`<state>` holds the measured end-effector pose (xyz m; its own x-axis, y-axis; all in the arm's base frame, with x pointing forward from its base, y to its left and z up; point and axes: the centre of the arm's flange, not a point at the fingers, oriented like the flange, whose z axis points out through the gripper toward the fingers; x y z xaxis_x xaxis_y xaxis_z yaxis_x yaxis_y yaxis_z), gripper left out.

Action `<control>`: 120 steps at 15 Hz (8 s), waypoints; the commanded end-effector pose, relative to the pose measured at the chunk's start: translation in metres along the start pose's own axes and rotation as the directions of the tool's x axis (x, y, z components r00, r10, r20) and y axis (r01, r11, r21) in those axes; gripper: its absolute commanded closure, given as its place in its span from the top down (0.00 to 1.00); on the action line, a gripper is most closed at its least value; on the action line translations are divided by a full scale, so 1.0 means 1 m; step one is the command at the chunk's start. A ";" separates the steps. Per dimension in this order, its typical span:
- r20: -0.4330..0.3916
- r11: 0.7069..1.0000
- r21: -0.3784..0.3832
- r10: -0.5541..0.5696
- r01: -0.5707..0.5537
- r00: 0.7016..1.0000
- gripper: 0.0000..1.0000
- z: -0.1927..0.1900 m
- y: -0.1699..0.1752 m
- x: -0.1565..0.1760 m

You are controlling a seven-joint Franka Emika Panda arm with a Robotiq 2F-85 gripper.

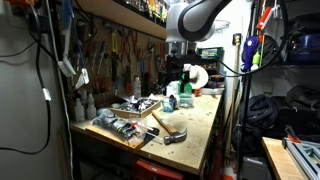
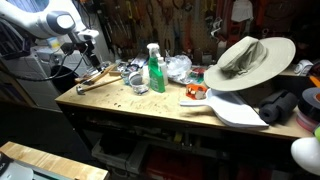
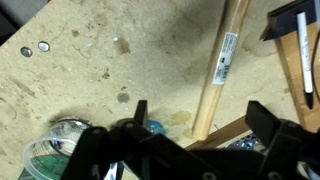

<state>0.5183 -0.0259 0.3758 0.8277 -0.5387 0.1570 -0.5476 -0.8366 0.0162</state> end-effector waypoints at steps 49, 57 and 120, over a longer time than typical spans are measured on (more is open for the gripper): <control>-0.039 1.000 0.000 0.001 -0.001 0.999 0.30 0.135 -0.042 0.096; -0.029 1.000 -0.008 0.007 -0.007 1.000 0.50 0.138 -0.035 0.102; -0.292 0.846 0.086 0.527 -0.527 0.798 0.08 -0.129 -0.079 0.024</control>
<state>0.5654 0.0402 0.5055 0.3376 -0.8414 0.4220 -0.8880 -0.4334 -0.1537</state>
